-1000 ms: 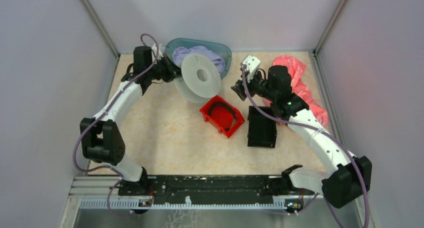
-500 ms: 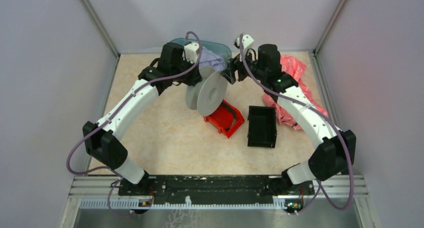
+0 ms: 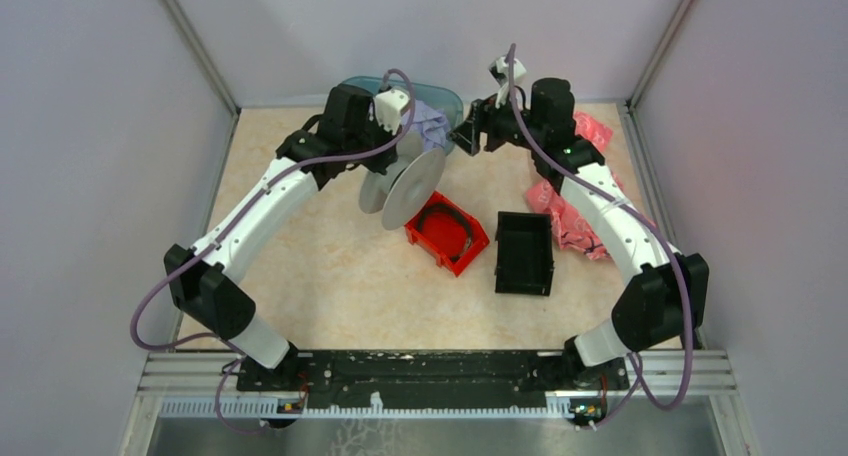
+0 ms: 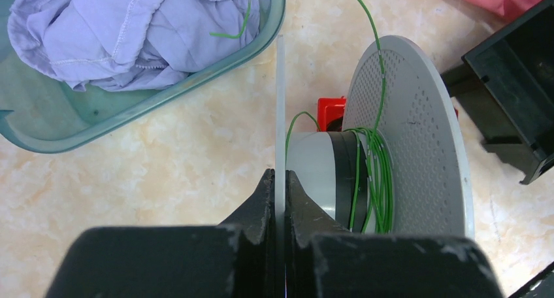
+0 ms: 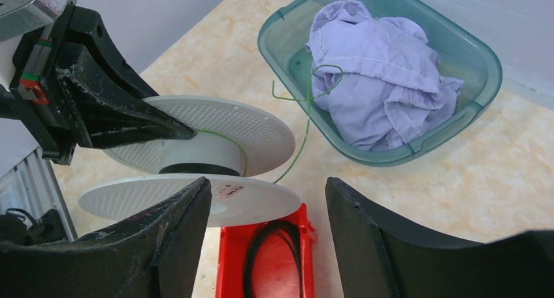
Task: Wrap the cables
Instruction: Wrap the cable around the cable reel.
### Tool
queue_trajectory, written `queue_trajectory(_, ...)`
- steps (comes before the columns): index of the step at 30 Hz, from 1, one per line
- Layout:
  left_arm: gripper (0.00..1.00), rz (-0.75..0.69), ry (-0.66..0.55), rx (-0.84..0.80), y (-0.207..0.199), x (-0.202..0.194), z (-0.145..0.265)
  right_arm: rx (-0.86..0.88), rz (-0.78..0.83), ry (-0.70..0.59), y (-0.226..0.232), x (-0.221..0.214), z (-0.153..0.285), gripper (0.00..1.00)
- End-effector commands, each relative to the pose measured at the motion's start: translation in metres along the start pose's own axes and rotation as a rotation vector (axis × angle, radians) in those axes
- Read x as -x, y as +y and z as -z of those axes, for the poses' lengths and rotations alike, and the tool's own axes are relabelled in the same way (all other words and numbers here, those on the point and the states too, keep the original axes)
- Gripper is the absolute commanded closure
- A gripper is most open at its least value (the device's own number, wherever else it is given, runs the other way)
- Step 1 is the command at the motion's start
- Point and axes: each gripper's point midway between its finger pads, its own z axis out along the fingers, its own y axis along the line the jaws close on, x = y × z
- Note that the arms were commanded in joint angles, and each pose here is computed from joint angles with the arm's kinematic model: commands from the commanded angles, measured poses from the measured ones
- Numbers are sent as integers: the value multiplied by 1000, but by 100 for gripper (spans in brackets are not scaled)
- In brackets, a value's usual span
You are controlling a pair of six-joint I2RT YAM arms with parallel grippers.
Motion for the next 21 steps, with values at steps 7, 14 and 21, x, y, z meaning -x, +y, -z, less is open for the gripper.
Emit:
queue_trajectory(7,100,-308,-37,-79,-25,11,24,79,203,-38,6,25,-8,36)
queue_trajectory(14,100,-467,-57,-184,-45,7,45,157,152,-31,2,9,-19,36)
queue_trajectory(21,100,-572,-118,-317,-67,8,67,354,94,-26,0,0,-10,37)
